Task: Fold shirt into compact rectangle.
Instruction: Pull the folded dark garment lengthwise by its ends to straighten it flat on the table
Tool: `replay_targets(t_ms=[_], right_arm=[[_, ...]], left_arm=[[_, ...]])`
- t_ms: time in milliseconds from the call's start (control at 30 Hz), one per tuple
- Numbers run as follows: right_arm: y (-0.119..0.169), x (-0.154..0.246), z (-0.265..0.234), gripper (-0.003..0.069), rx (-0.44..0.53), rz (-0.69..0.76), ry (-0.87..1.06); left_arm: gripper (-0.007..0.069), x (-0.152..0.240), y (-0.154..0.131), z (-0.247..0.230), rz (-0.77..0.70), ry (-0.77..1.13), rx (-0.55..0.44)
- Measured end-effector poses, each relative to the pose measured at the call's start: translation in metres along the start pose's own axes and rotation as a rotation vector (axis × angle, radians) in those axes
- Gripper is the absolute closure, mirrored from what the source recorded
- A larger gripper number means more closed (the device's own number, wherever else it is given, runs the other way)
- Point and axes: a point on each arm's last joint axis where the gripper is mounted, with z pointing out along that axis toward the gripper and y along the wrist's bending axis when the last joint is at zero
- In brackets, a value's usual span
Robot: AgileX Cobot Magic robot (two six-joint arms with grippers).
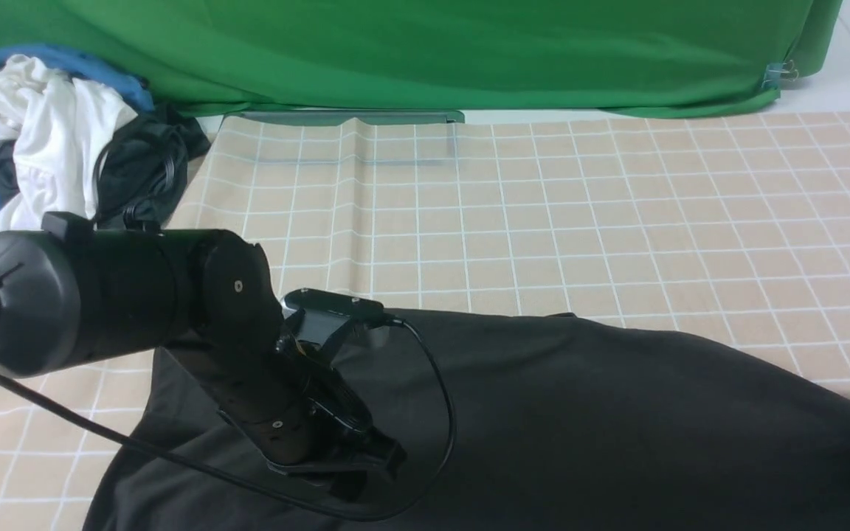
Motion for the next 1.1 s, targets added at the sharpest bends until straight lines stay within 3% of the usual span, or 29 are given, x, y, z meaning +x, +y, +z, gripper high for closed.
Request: replay_targets(t_ms=[333,467,667,800,967,1100], right_arm=[[-0.008,-0.002,-0.026,0.0601,0.101,0.029,-0.115],[-0.011,-0.006,-0.011,0.0541,0.115,0.021,-0.068],[-0.017,-0.007,-0.003,0.0122,0.178,0.090,-0.023],[-0.018,0.001,-0.001,-0.0008,0.187,0.121,0.039],[-0.025,0.006,0.014,-0.0025,0.173,0.159,0.071],[-0.024,0.004,0.029,0.0034,0.143,0.166,0.100]], left_arm=[[0.0606,0.000,0.000,0.000,-0.001,-0.003,0.002],[0.0606,0.001,-0.001,0.000,-0.003,0.008,0.006],[0.0606,0.004,-0.002,-0.001,-0.002,0.039,0.014],[0.0606,0.004,-0.004,-0.008,0.006,0.012,0.015],[0.0606,0.006,-0.010,-0.031,0.029,-0.073,0.018],[0.0606,0.010,-0.016,-0.052,0.051,-0.156,0.021]])
